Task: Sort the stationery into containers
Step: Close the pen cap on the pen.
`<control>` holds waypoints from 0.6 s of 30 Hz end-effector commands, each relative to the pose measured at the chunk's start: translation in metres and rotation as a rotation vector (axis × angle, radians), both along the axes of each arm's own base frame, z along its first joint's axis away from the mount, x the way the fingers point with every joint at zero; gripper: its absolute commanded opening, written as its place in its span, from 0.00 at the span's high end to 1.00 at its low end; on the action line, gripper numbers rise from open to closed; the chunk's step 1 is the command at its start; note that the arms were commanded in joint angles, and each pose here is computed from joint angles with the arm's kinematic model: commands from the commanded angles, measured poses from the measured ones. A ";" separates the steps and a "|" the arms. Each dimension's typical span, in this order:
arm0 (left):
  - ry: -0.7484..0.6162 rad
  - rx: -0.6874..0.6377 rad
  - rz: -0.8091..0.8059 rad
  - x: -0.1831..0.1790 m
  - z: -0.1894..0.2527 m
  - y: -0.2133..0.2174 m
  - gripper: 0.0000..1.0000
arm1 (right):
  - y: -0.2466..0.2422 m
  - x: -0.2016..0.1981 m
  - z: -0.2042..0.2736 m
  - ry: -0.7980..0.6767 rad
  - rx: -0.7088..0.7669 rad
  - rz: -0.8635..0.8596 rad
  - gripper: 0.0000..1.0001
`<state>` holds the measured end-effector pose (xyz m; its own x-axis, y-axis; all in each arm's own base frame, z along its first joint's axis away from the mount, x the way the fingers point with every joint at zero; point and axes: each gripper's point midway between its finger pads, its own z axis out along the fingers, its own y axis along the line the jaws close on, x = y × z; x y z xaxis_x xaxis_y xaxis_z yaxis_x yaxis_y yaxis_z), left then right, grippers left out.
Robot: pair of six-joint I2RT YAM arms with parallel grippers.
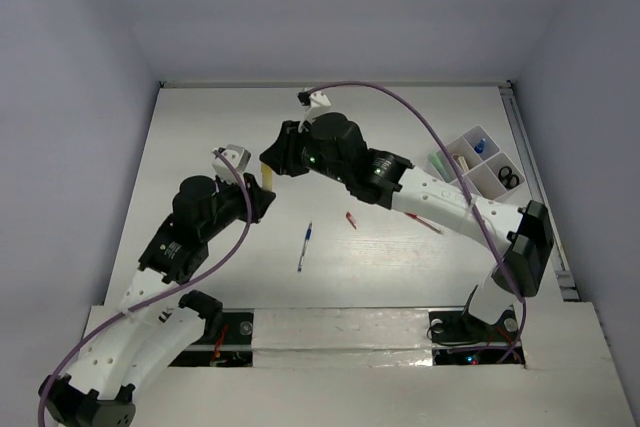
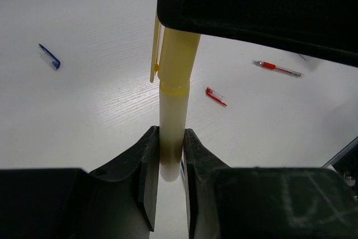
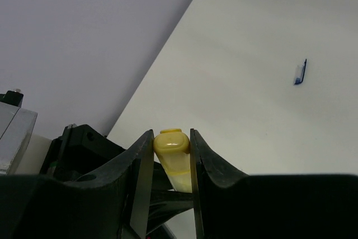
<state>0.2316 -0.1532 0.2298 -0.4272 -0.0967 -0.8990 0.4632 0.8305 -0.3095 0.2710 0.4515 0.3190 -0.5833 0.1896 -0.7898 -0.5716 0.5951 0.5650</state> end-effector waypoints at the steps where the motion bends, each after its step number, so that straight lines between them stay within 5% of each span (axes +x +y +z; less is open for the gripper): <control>1: -0.163 -0.053 0.164 0.027 0.047 0.021 1.00 | -0.003 -0.035 -0.036 0.097 -0.171 0.115 0.96; 18: -0.241 -0.035 0.146 0.024 0.076 0.004 1.00 | -0.008 -0.038 -0.006 0.013 -0.309 0.165 1.00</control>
